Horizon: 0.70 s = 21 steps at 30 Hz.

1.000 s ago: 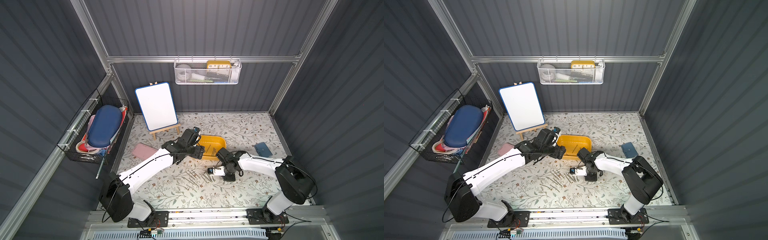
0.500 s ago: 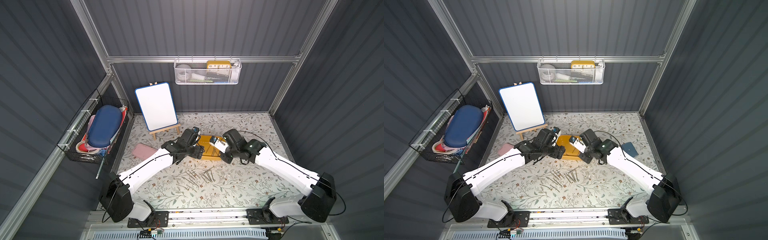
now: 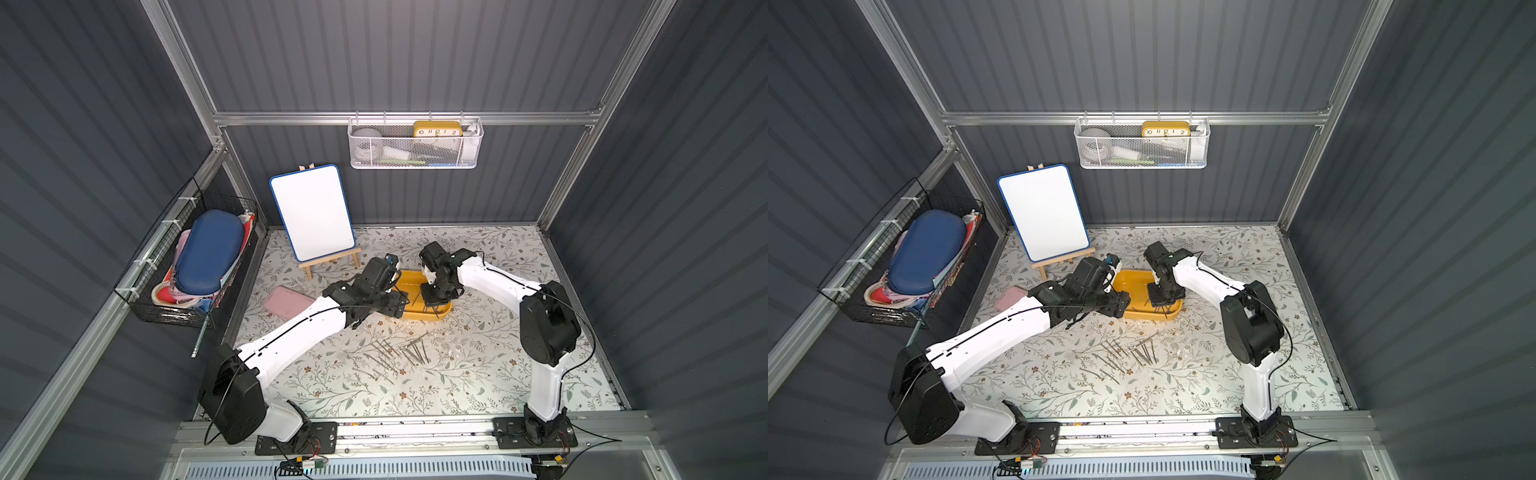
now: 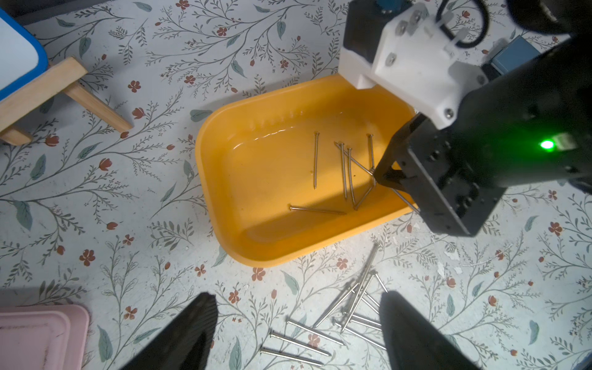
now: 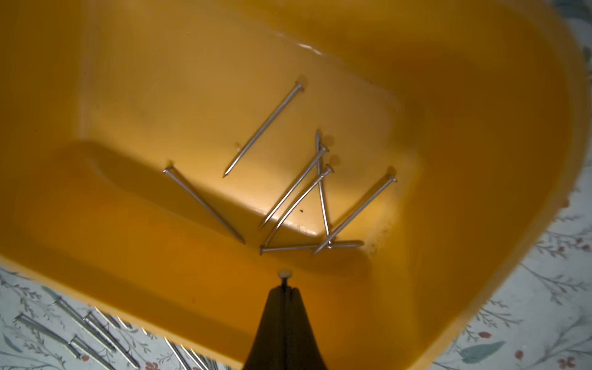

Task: Put the nails on the desktop into the storage box
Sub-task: Place the nail in the storage box.

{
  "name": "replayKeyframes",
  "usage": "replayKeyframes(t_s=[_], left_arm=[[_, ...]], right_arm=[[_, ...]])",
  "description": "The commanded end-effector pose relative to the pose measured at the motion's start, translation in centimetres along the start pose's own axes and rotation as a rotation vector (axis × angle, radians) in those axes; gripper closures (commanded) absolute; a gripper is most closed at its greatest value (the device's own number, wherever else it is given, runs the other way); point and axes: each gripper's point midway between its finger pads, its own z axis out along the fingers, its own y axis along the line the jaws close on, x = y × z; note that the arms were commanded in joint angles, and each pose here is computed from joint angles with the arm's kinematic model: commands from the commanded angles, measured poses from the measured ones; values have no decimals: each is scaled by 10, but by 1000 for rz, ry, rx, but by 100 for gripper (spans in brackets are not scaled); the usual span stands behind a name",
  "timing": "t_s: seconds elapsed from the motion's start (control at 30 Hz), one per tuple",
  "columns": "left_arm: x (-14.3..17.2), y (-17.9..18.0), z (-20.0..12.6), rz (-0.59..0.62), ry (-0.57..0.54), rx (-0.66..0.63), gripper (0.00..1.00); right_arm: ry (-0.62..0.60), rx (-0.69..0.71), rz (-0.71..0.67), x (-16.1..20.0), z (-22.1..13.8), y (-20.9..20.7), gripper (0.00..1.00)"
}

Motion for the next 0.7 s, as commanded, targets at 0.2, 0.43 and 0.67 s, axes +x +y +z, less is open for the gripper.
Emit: replayKeyframes(t_s=[0.2, 0.43, 0.67], left_arm=[[5, 4, 1, -25, 24, -13, 16], [8, 2, 7, -29, 36, -5, 16], [14, 1, 15, -33, 57, 1, 16]], right_arm=[[-49, -11, 123, -22, 1, -9, 100], [-99, 5, 187, -39, -6, -23, 100], [-85, 70, 286, -40, 34, -43, 100]])
